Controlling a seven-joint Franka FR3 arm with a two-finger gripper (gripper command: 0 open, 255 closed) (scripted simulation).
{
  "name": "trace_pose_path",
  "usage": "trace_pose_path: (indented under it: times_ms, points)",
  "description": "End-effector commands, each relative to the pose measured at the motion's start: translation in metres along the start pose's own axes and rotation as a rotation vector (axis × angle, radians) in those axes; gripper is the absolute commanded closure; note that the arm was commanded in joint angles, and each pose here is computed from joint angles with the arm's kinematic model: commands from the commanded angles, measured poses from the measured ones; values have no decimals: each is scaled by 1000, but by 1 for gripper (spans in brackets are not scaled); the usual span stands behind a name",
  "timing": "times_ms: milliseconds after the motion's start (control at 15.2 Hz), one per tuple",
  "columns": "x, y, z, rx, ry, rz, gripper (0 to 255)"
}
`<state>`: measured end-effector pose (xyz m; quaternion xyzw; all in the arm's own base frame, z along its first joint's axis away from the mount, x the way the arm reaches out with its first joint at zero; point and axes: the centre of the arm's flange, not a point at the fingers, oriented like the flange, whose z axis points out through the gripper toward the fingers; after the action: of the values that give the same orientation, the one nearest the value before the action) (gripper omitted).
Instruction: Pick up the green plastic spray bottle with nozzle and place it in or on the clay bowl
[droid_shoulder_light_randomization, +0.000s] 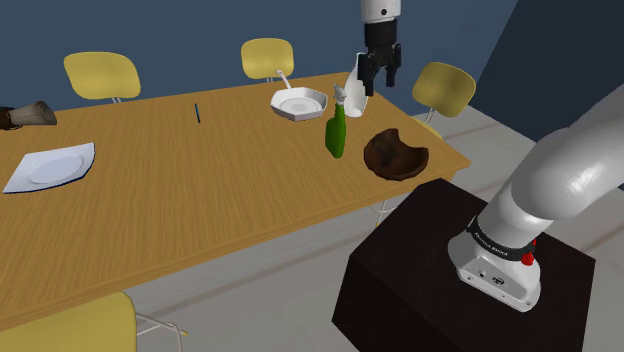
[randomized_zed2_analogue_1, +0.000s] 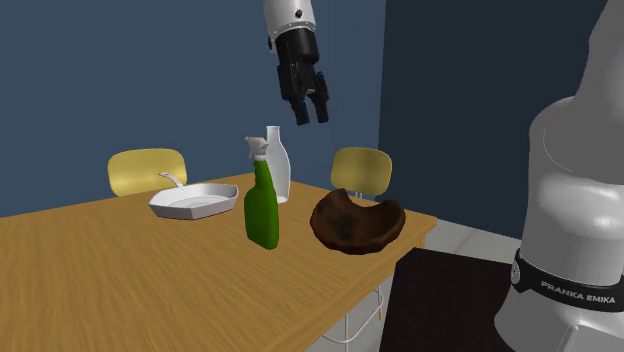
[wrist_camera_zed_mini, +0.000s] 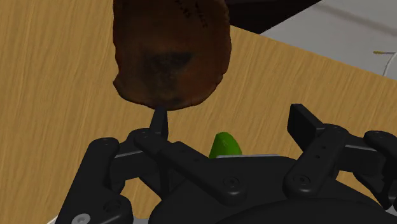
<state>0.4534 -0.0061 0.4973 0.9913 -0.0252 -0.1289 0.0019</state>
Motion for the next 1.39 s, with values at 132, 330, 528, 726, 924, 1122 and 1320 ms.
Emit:
trace_pose_path:
  times_ms: [132,330,528,726,924,1122,1320]
  points:
    - [63,-1,16,32,-70,78,0]
    - [108,1,29,56,-121,135,0]
    - [152,6,45,79,-173,191,0]
    - [194,12,63,103,-224,248,0]
    - [228,19,79,122,-265,294,0]
    - [224,16,95,122,-265,294,0]
    - [220,14,110,122,-265,294,0]
